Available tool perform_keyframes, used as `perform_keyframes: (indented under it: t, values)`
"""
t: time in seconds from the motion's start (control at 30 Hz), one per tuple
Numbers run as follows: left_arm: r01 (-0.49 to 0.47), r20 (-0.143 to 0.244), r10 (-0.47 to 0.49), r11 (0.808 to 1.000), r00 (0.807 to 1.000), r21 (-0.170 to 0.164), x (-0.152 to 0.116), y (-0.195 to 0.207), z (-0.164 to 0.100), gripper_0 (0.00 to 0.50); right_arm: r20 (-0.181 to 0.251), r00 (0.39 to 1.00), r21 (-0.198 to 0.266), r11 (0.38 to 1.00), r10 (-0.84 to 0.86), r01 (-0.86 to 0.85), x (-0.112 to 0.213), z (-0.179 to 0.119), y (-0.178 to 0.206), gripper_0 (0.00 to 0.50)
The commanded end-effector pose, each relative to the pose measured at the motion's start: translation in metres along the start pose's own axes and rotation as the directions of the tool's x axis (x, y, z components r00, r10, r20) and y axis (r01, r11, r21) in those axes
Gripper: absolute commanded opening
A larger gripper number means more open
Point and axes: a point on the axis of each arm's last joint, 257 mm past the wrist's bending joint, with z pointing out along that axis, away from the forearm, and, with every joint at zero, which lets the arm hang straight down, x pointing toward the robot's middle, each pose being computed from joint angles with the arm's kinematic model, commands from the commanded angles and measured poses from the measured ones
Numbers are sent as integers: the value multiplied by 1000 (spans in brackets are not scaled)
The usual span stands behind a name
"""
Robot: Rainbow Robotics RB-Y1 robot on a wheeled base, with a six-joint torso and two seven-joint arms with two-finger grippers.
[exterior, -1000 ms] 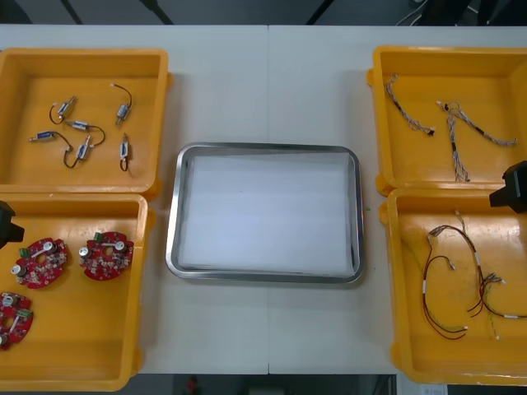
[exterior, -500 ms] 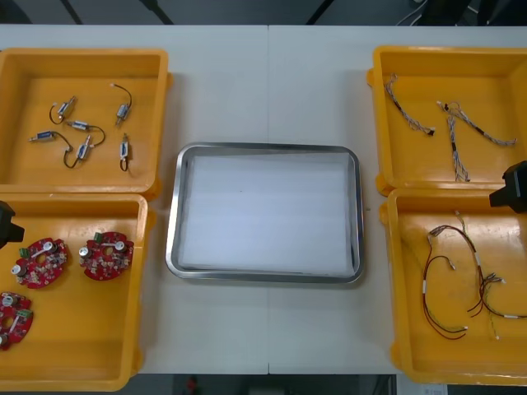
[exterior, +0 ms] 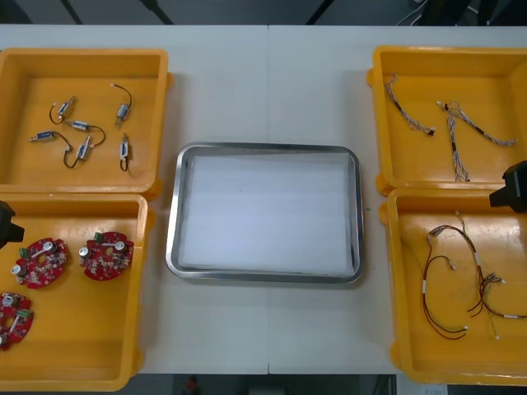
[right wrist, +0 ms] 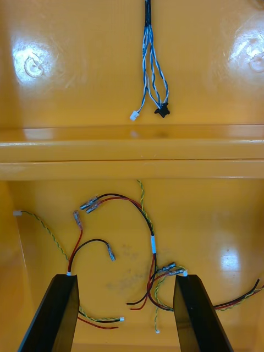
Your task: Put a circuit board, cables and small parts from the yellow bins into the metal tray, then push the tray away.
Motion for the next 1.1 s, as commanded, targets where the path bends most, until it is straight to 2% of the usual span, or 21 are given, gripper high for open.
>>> perform_keyframes:
  t: [0.03, 0.23, 0.27, 0.37, 0.47, 0.57, 0.6, 0.67, 0.73, 0.77, 0.87, 0.9, 0.93, 1.1]
  values:
    - [-39, 23, 39, 999, 999, -30, -5, 7, -11, 500, 11, 1000, -1, 1000, -7, 7, -1, -2, -2, 500]
    - [-39, 23, 39, 999, 999, -30, -5, 7, -11, 500, 11, 1000, -1, 1000, -7, 7, -1, -2, -2, 500]
    - [-39, 23, 39, 999, 999, -30, -5, 7, -11, 500, -36, 999, -5, 1000, 3, -3, 16, 9, -4, 500]
    - [-39, 23, 39, 999, 999, -30, -5, 7, -11, 500, -36, 999, 1, 1000, -6, 6, 17, 7, -5, 500]
    - [-39, 23, 39, 999, 999, -30, -5, 7, -11, 500, -61, 998, -4, 1000, -24, 24, 22, 3, -6, 500]
    - [-39, 23, 39, 999, 999, -30, -5, 7, -11, 500, -90, 991, -34, 995, -97, 94, 30, -1, -2, 500]
    - [-188, 15, 188, 982, 982, -7, -1, -1, -7, 500, -98, 989, -39, 993, -114, 111, 32, 0, -1, 500]
    - [-189, 16, 189, 982, 982, -4, -1, -1, -7, 500, -104, 984, -42, 989, -147, 144, 35, -1, -3, 500]
    - [-195, 38, 194, 980, 980, 34, -6, -10, -11, 500, -120, 959, -49, 967, -255, 251, 44, 1, -7, 500]
    - [-194, 39, 192, 980, 981, 38, -6, -11, -11, 500, -121, 957, -49, 964, -265, 261, 44, 1, -8, 500]
    - [-180, 41, 176, 979, 983, 95, -9, -16, -16, 500, -137, 913, -63, 923, -385, 379, 54, 3, -13, 500]
    - [-187, 37, 184, 977, 982, 102, -8, -15, -16, 500, -139, 899, -66, 910, -415, 409, 55, 3, -15, 500]
    - [-193, 37, 191, 975, 981, 105, -9, -14, -17, 500, -141, 890, -70, 901, -434, 428, 57, 3, -15, 500]
    - [-282, 33, 280, 955, 959, 87, -13, 6, -14, 500, -141, 763, -113, 776, -631, 621, 68, 6, -19, 500]
